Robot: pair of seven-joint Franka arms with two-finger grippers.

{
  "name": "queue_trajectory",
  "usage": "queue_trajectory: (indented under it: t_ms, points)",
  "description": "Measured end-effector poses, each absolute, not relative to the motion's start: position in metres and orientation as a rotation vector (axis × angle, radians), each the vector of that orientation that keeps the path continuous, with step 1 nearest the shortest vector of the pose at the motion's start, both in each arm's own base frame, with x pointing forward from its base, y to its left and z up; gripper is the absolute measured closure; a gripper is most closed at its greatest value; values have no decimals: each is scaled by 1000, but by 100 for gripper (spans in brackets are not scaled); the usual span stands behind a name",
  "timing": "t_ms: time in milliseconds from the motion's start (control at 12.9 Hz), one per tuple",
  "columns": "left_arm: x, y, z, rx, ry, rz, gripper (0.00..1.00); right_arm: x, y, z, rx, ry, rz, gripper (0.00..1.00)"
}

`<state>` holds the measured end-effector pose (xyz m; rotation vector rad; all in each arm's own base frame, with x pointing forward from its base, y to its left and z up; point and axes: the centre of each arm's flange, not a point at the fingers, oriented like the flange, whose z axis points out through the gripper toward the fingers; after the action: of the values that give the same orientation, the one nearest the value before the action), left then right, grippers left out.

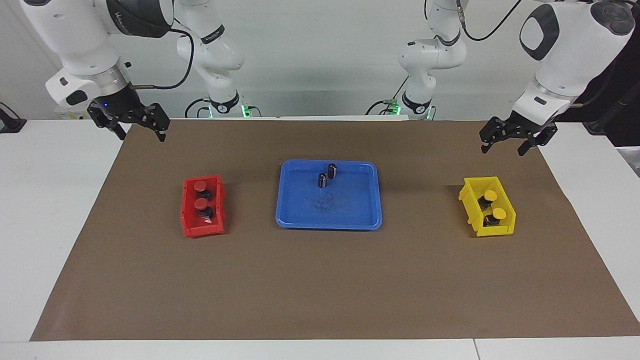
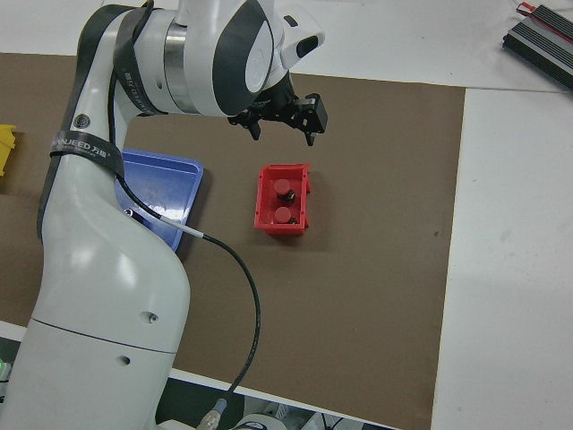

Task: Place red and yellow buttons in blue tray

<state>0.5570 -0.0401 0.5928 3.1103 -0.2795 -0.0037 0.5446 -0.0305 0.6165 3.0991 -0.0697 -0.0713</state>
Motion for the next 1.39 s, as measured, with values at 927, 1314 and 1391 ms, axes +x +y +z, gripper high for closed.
queue_trajectory:
  t_ms: [927,1314,1391]
  points:
    - [552,-37,589,3111,-273,-22,0,545,-19,614,3100,-36,-78,0]
    - [545,-16,574,3114,-227,-51,0,558,-14,552,3110,-16,0,6]
    - [543,-16,572,3115,-233,-44,0,562,-11,530,3115,-6,22,19]
